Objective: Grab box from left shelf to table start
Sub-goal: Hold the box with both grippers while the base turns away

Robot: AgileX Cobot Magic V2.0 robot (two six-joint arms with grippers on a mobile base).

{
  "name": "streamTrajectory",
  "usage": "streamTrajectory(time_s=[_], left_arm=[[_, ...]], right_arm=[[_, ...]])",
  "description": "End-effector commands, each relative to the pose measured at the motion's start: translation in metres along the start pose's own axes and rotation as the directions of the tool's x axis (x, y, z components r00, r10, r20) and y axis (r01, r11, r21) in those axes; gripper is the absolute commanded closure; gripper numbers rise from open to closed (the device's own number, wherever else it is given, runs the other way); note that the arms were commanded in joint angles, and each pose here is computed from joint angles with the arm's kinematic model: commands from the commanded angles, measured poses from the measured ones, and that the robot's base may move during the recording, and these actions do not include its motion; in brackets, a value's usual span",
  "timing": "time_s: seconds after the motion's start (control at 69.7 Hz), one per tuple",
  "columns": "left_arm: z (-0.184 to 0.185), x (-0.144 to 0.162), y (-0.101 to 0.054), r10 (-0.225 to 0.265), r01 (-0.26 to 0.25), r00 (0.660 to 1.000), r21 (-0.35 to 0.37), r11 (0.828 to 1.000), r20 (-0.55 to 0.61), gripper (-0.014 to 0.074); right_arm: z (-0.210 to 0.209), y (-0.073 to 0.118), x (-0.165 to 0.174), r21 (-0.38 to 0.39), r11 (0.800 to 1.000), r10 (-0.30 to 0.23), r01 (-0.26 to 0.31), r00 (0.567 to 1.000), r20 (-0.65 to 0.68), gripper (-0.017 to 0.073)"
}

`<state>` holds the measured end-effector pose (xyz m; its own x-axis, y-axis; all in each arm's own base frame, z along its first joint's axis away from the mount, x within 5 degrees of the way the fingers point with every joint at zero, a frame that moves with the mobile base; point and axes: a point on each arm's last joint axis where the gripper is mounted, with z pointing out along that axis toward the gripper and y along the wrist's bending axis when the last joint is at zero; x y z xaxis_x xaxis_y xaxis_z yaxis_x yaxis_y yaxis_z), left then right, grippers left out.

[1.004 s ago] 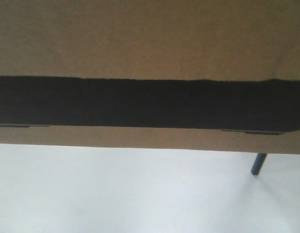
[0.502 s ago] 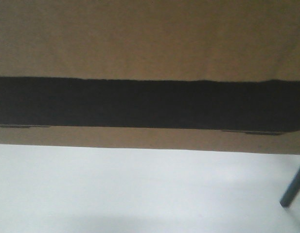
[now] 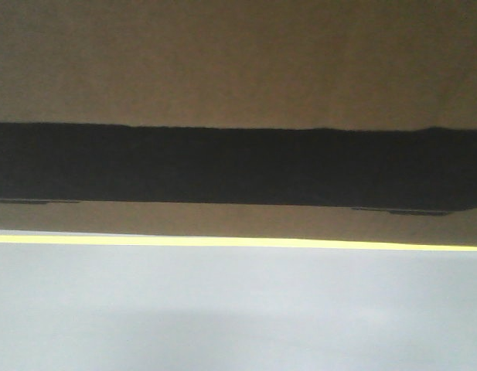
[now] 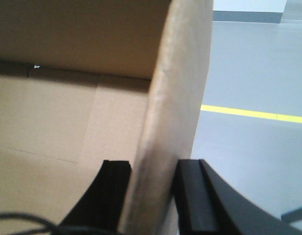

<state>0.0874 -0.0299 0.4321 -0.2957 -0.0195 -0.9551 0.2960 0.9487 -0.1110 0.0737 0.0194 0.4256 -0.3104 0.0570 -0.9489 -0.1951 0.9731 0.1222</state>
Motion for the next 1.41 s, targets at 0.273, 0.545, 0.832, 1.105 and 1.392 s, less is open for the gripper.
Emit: streamTrajectory(time_s=[0.273, 0.545, 0.832, 1.105, 1.392], left_arm=[[-0.0123, -0.0238, -0.0106, -0.109, 0.088, 0.977, 0.121, 0.989, 0.185, 0.0697], [-0.0123, -0.0238, -0.0106, -0.109, 0.088, 0.977, 0.121, 0.989, 0.185, 0.0697], [-0.0123, -0.0238, -0.0106, -0.109, 0.088, 0.977, 0.121, 0.989, 0.185, 0.0697], [-0.0123, -0.0238, -0.0106, -0.109, 0.088, 0.977, 0.121, 0.989, 0.185, 0.0697], [-0.0123, -0.0238, -0.0106, -0.109, 0.088, 0.977, 0.121, 0.989, 0.185, 0.0697]], right_arm=[[-0.0069, 0.0035, -0.0221, -0.024, 1.000, 0.000, 0.004, 0.985, 0.174, 0.0503], [-0.0069, 0.0035, -0.0221, -0.024, 1.000, 0.000, 0.004, 0.985, 0.174, 0.0503], [-0.0069, 0.0035, -0.0221, -0.024, 1.000, 0.000, 0.004, 0.985, 0.174, 0.0503], [-0.0069, 0.0035, -0.0221, -0.024, 1.000, 0.000, 0.004, 0.985, 0.174, 0.0503], [-0.0069, 0.0035, -0.0221, -0.024, 1.000, 0.000, 0.004, 0.985, 0.174, 0.0503]])
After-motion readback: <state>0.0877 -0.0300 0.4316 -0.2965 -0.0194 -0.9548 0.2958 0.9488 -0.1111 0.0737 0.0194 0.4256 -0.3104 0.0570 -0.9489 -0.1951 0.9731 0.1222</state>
